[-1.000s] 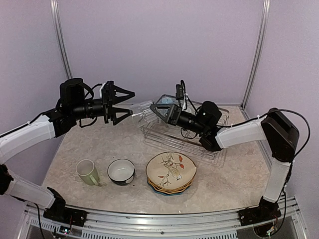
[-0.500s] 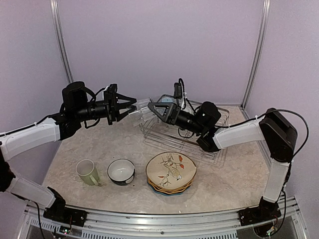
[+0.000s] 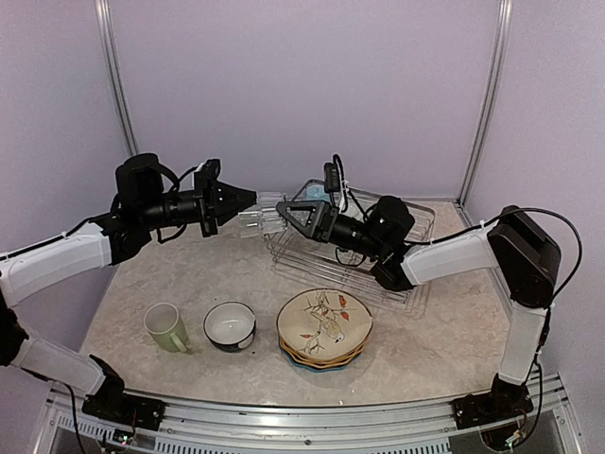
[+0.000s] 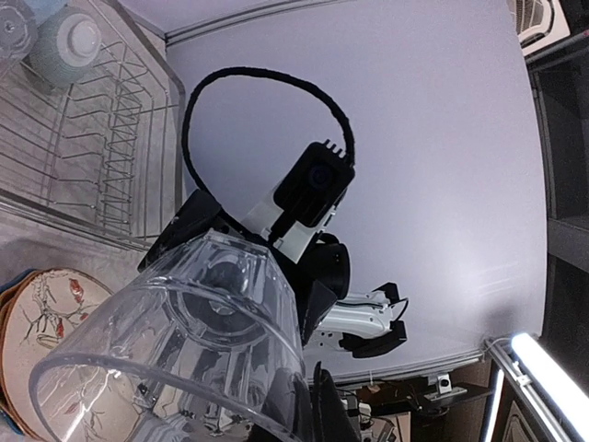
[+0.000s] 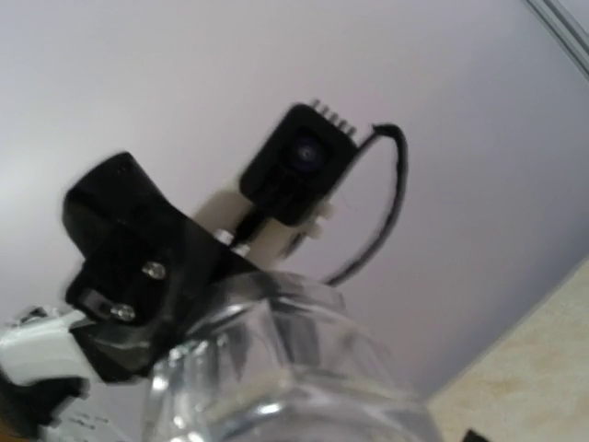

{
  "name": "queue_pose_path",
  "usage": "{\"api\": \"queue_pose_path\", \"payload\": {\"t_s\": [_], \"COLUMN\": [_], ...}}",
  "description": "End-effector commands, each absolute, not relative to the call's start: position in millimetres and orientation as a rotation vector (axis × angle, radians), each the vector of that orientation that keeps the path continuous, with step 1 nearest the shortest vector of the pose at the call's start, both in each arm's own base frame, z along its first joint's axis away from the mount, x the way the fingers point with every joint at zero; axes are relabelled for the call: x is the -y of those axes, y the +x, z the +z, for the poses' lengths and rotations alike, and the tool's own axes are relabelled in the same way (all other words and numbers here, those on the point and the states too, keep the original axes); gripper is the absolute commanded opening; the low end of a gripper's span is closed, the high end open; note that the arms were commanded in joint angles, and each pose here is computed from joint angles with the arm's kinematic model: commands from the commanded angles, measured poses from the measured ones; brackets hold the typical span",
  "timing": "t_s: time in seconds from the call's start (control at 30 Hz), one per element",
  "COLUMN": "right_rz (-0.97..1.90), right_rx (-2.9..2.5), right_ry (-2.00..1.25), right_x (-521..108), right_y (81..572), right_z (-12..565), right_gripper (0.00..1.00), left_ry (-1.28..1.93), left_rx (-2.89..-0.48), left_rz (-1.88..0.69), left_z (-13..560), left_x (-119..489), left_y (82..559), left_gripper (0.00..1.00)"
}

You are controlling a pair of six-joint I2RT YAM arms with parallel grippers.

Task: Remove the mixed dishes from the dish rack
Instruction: Pass from the right arm to the left, then place the cup at the center of the board.

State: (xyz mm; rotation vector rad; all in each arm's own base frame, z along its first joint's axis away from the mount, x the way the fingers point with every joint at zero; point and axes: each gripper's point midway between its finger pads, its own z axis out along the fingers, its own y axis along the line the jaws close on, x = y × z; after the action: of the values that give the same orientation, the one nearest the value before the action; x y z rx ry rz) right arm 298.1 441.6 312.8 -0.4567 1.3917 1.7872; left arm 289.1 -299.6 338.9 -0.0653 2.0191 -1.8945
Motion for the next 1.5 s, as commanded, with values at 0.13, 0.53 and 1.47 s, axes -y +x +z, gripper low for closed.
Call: {"api": "queue_pose_path", "payload": {"t_s": [0.13, 0.53, 1.47], "right_rz": [1.594, 1.285, 0.462], "right_rx": [-1.451, -1.681, -2.119], "right_ry": [-0.459, -0.457, -0.469], "right_x": [-443.3, -438.9, -398.0], "right_y": [318.3, 358.9, 469.3], "right_z": [305.6, 266.6, 171.6], "right_gripper": [1.00, 1.00, 1.00], "left_ry": [-0.257, -0.367, -0.144], "left_rx": [-2.240, -2.593, -3.027], "left_rz": [-1.522, -0.875, 0.163], "left_z": [308.4, 256.3, 92.4], "left_x": [253.5, 195.7, 172.7], "left_y": [294.8, 302.0, 325.4], "left_gripper": [0.00, 0.00, 0.21]}}
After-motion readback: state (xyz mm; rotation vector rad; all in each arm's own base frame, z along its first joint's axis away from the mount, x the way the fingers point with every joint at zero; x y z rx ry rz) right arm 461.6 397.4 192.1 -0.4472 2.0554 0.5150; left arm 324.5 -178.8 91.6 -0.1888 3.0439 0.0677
